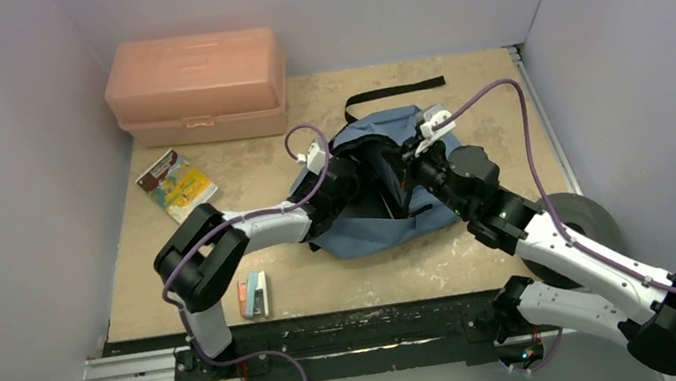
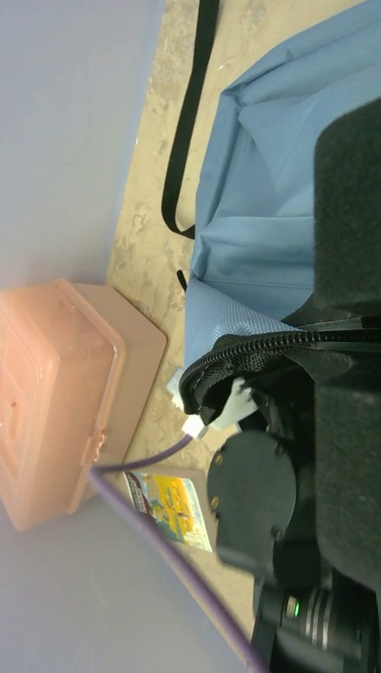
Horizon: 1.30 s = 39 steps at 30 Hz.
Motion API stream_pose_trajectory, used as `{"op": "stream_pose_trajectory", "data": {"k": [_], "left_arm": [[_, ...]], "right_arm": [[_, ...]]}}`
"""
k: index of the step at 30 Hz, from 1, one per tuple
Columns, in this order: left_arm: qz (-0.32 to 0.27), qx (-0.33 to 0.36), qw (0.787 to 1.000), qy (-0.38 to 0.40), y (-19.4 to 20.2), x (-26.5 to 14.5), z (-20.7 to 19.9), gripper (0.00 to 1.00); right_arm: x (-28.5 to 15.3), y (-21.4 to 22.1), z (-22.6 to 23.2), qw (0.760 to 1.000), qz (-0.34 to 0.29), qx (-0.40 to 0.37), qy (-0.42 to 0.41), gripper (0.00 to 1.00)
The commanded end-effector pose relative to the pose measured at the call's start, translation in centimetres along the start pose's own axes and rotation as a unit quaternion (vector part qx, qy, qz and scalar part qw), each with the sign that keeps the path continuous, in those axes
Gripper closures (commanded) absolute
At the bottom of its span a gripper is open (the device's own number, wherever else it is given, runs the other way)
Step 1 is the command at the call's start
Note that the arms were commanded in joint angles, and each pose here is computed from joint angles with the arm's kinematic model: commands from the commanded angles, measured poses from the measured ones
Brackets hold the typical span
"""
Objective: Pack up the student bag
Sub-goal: Place the book in the student bag.
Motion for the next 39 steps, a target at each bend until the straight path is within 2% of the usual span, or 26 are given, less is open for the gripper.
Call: {"op": "stream_pose_trajectory", "data": {"k": [1,4,8,10,13,16,17,19,21,24,26,30,33,36,39], "left_arm": [[-0.008,0.040,0.999,0.011,-1.8,-3.8,-3.0,0.46],[0.003,0.046,0.999,-0.007,-1.8,-3.7,-2.1,0.50],[0.023,0.033,0.999,0.002,-1.2,-2.3,-1.9,0.64],[0.012,0.043,0.999,-0.013,-1.2,-2.3,-1.5,0.64],[-0.010,0.050,0.998,-0.026,-1.9,-2.3,-0.8,0.58],[-0.007,0.046,0.999,-0.014,-1.4,-1.3,-0.2,0.56],[-0.001,0.041,0.999,0.002,-1.0,-0.8,-0.4,0.59],[0.018,0.027,0.999,0.035,0.2,0.0,-1.4,0.75],[0.026,0.036,0.997,0.058,1.4,0.5,-2.9,0.86],[0.029,0.070,0.995,0.058,2.7,1.2,-4.6,0.90],[0.040,0.064,0.995,0.072,3.2,1.5,-5.5,0.91],[0.068,0.063,0.989,0.116,4.0,0.8,-7.7,0.91],[0.104,0.068,0.980,0.156,4.7,-0.8,-9.3,0.87],[0.161,0.065,0.971,0.164,5.2,-2.0,-9.4,0.76],[0.173,0.066,0.976,0.110,4.2,-2.9,-5.7,0.58]], "right_arm": [[-0.8,-4.0,-0.9,0.997,-0.076,0.018,0.021,1.00],[-0.9,-4.2,-0.9,0.996,-0.082,0.021,0.022,1.00],[-1.0,-4.5,-0.9,0.996,-0.085,0.025,0.019,1.00],[-1.1,-4.8,-0.8,0.996,-0.087,0.027,0.017,1.00],[-1.0,-4.8,-0.6,0.996,-0.088,0.026,0.012,1.00],[-1.0,-4.8,-0.6,0.996,-0.087,0.025,0.011,1.00],[-1.0,-4.7,-0.5,0.996,-0.087,0.026,0.010,1.00],[-1.0,-4.6,-0.3,0.996,-0.086,0.026,0.004,1.00],[-0.9,-4.3,-0.2,0.996,-0.084,0.026,-0.001,1.00],[-0.9,-3.6,-0.2,0.997,-0.079,0.025,0.001,1.00],[-0.8,-3.1,-0.5,0.997,-0.074,0.025,0.011,1.00],[-0.5,-1.8,-1.6,0.997,-0.055,0.017,0.045,1.00],[-0.6,-1.1,-2.2,0.996,-0.055,0.022,0.065,1.00],[-0.6,-1.4,-2.6,0.995,-0.057,0.027,0.076,1.00],[-0.6,-1.4,-2.6,0.996,-0.051,0.020,0.076,1.00]]}}
Point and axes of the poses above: each gripper's point midway between its finger pads, its own x axis out along the fingers, its own z axis along the line the jaws close on, y = z × x, the point moved 1 cm from there along -x, back along the fingers, and after that the axes turned 11 degrees about -x, right-handed, at the moved point
